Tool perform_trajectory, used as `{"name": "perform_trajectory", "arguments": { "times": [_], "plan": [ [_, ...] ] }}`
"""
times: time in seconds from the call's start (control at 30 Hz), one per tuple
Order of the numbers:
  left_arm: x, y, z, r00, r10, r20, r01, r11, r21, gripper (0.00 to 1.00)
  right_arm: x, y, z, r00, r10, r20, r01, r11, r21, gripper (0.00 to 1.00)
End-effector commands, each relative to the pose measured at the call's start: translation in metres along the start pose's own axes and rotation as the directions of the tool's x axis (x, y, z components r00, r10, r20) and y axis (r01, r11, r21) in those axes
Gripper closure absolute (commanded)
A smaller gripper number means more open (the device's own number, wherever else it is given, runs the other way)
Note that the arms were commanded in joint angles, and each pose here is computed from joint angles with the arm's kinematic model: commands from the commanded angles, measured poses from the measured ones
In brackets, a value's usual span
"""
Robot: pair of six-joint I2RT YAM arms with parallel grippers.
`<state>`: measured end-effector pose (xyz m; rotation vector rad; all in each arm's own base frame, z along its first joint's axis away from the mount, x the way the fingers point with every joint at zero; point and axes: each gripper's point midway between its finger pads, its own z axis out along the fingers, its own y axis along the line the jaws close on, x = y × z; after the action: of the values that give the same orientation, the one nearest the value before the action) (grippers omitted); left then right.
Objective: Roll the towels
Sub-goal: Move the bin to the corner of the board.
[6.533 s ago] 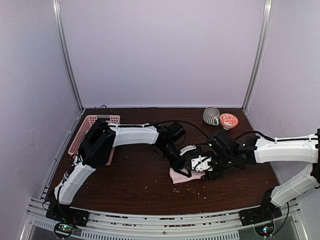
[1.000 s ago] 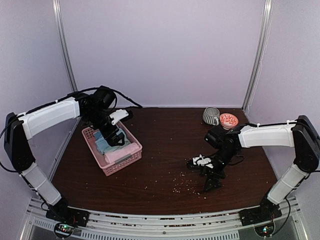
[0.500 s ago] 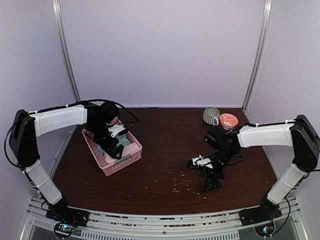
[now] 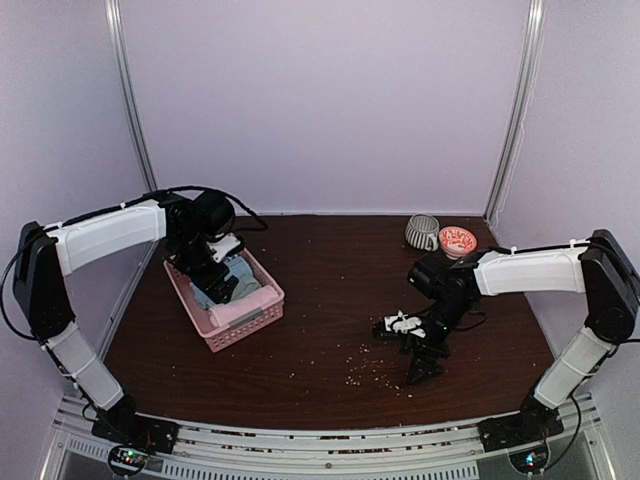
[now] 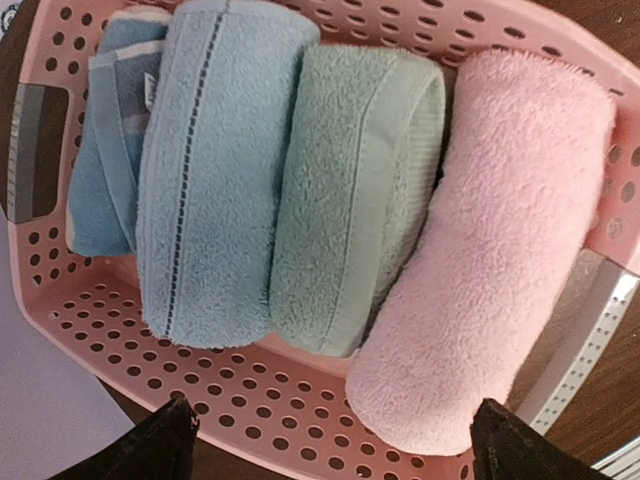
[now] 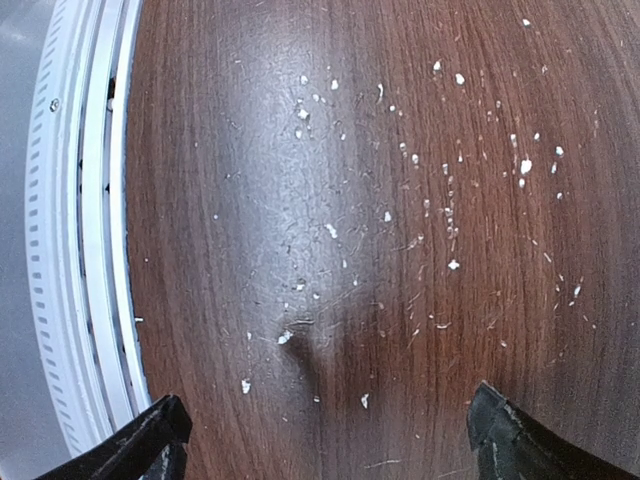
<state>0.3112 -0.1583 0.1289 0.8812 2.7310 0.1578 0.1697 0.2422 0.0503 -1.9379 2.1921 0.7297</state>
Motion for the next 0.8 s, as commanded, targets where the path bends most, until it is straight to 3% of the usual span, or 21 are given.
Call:
{"name": "perform_trajectory", "arguments": {
  "times": [0.0,0.2,0.37,0.57,0.77],
  "plan": [
    [0.010,-0.002,0.024,0.998,-0.001,-0.060,0.000,1.000,-0.018,0.02,-0.001,-0.001,0.000,1.000,-0.014,-0.014,0.014,1.000,0.003,0.00],
    [0.030,-0.002,0.058,0.990,0.015,-0.140,-0.023,0.998,-0.061,0.02,0.000,-0.001,0.000,1.000,-0.011,-0.020,0.011,1.000,0.003,0.00],
    [0.030,-0.005,0.064,0.991,0.016,-0.135,-0.023,0.998,-0.052,0.02,-0.002,0.000,-0.003,1.000,-0.018,-0.009,0.018,1.000,0.007,0.00],
    [0.000,0.010,0.021,1.000,0.001,-0.021,-0.003,0.996,-0.091,0.02,-0.012,0.000,-0.015,0.999,-0.036,0.026,0.035,0.999,0.038,0.00],
    [-0.042,0.024,-0.043,0.988,-0.020,0.151,0.035,0.994,-0.103,0.02,-0.030,-0.021,-0.056,0.993,-0.016,0.113,-0.002,0.987,0.161,0.00]
  ]
}}
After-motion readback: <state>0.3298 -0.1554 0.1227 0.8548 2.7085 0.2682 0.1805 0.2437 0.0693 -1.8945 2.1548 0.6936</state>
